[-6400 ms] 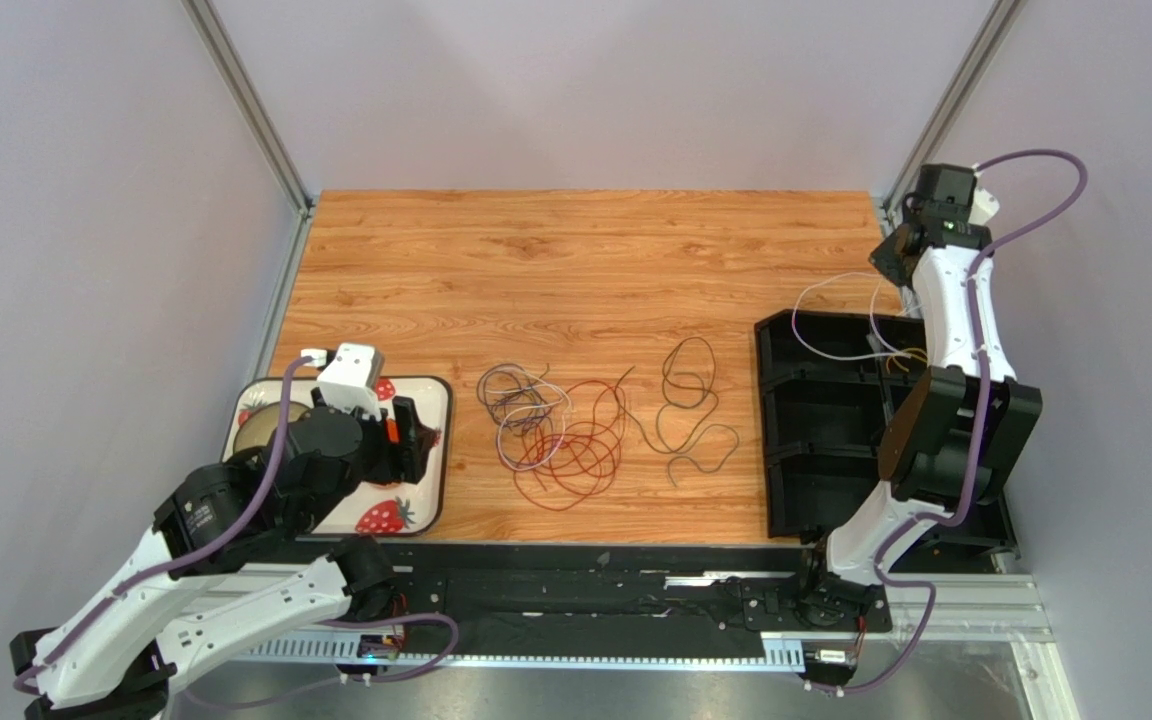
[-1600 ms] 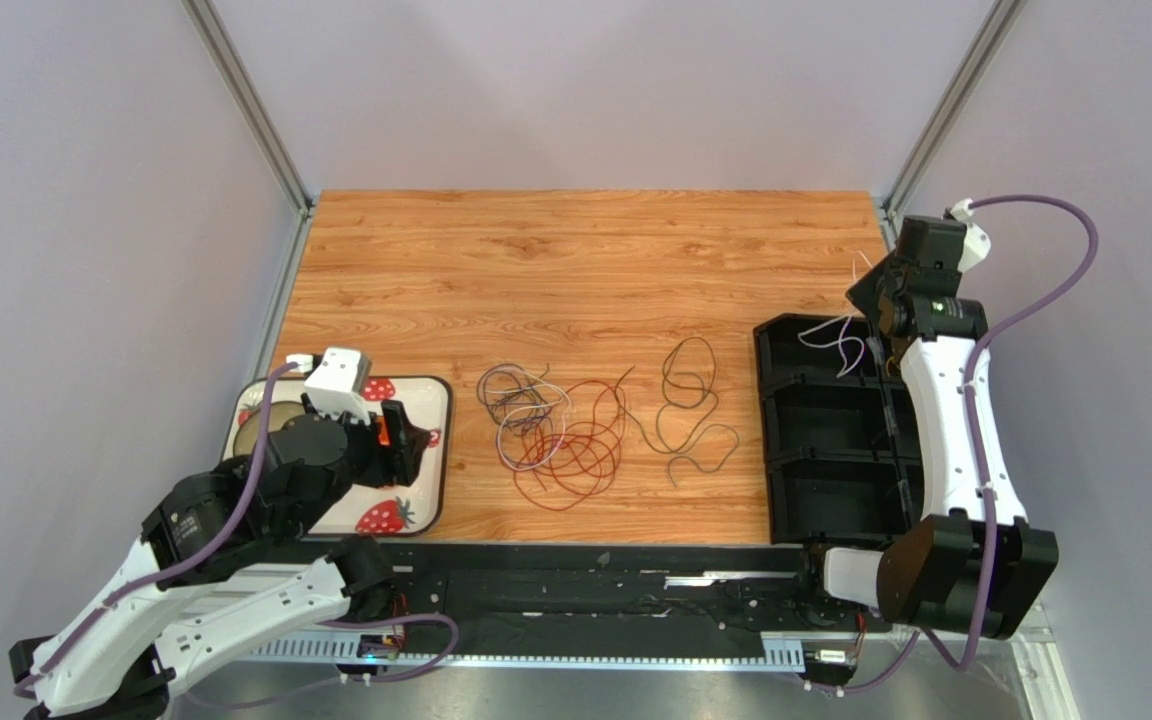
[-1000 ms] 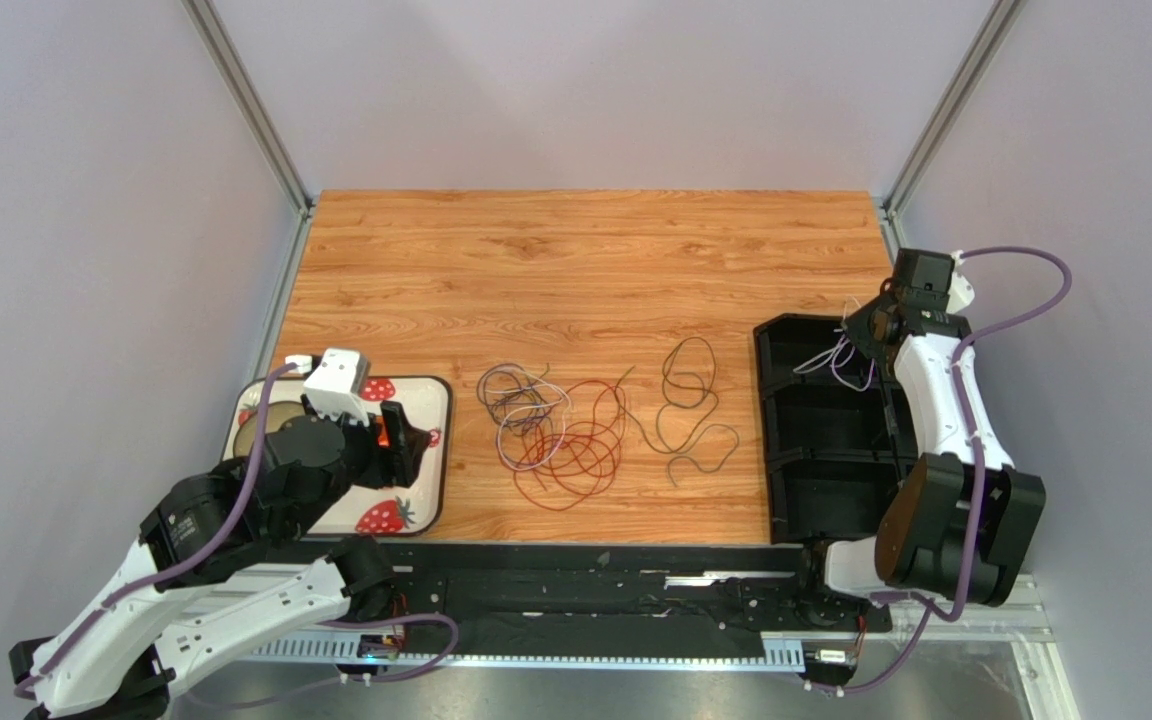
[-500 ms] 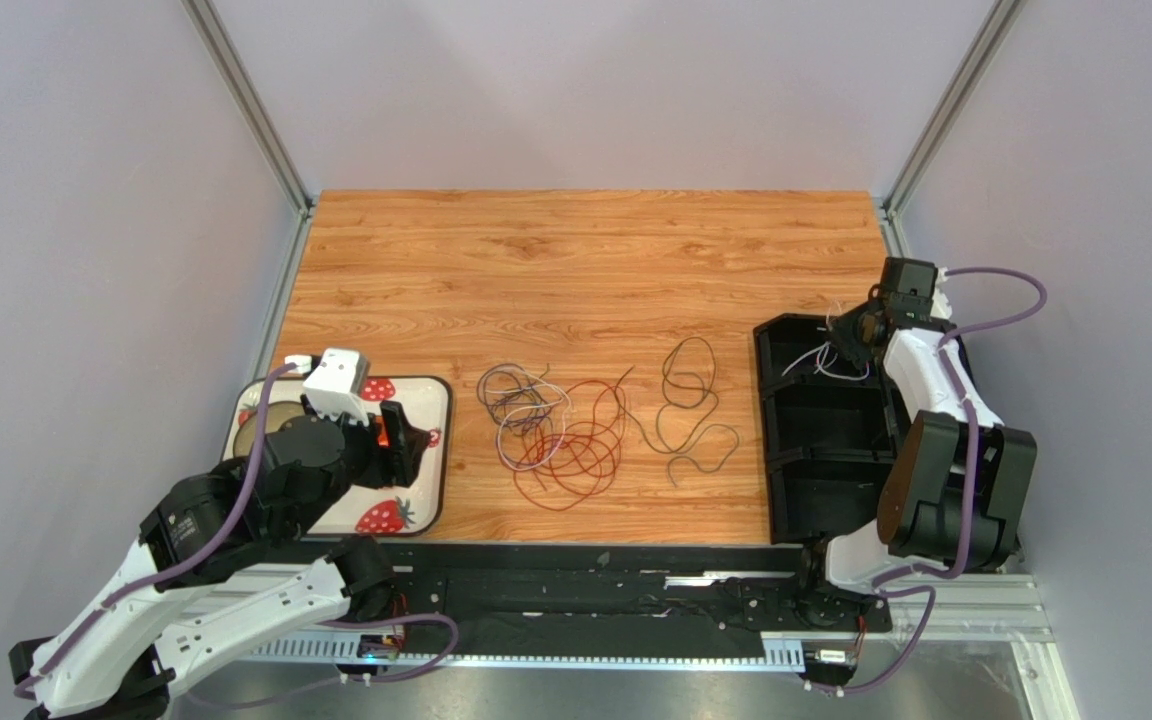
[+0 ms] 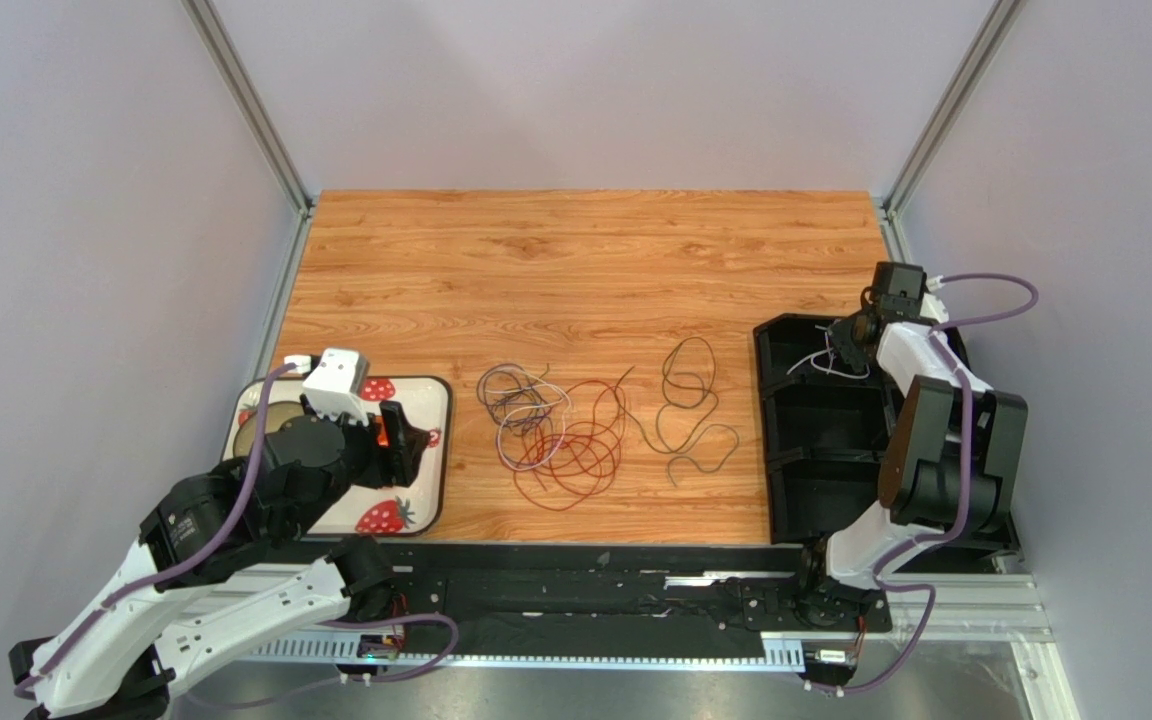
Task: Untangle the cables
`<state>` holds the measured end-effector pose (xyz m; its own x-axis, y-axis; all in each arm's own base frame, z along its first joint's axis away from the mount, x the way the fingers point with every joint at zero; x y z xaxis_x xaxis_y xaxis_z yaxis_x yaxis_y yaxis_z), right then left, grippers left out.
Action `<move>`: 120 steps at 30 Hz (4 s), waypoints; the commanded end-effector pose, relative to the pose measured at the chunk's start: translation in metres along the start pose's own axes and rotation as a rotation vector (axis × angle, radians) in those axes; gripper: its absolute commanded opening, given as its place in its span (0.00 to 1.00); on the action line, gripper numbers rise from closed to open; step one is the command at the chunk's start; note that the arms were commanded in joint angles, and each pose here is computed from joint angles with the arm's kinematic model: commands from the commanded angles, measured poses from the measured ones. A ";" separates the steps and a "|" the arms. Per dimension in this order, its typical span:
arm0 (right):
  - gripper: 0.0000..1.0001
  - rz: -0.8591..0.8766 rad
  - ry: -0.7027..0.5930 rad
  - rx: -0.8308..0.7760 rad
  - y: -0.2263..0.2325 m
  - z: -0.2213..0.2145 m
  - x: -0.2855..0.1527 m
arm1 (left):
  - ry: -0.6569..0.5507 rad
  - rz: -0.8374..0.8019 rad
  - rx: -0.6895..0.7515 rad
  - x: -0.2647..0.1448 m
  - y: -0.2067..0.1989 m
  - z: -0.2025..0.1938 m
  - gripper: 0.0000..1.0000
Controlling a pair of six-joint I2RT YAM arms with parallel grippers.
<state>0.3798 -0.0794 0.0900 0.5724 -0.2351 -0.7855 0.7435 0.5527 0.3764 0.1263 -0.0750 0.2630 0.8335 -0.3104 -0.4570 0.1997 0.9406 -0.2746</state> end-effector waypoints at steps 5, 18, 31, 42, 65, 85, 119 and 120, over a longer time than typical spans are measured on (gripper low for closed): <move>0.00 0.071 -0.092 -0.029 0.032 0.039 0.002 | -0.018 -0.005 -0.015 0.000 0.000 0.003 0.75; 0.00 0.050 -0.062 0.018 0.037 0.029 0.035 | -0.032 -0.017 -0.025 -0.004 0.001 0.004 0.75; 0.28 0.057 -0.099 -0.050 0.046 0.035 0.001 | -0.038 -0.023 -0.029 -0.005 0.001 0.004 0.75; 0.38 0.019 -0.123 -0.104 0.041 0.043 -0.038 | -0.048 -0.032 -0.037 -0.008 0.002 0.005 0.75; 0.47 0.383 0.038 -0.457 0.072 -0.047 -0.148 | 0.132 -0.080 0.010 0.042 -0.055 -0.008 0.75; 0.48 0.423 0.290 -0.609 0.064 -0.129 -0.124 | 0.359 -0.260 0.096 0.199 -0.220 -0.020 0.68; 0.51 0.283 0.068 -0.537 0.048 -0.078 -0.173 | 0.542 -0.358 0.296 0.284 -0.309 -0.160 0.61; 0.51 0.284 0.064 -0.532 0.047 -0.077 -0.174 | 0.537 -0.363 0.296 0.285 -0.312 -0.160 0.60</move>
<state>0.2926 0.0526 0.1953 0.6673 0.0380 -0.7438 0.2726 0.9169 0.2914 0.2150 -0.4545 0.0698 0.3215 -0.4996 -0.8044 0.5747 0.7781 -0.2536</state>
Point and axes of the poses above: each gripper's point midway between its finger pads, its own x axis out along the fingers, its own y axis along the line the jaws close on, z = x × y, the point moved 2 cm from there along -x, back along the fingers, and after that the axes turned 5 degrees about -x, right-handed, at the moved point
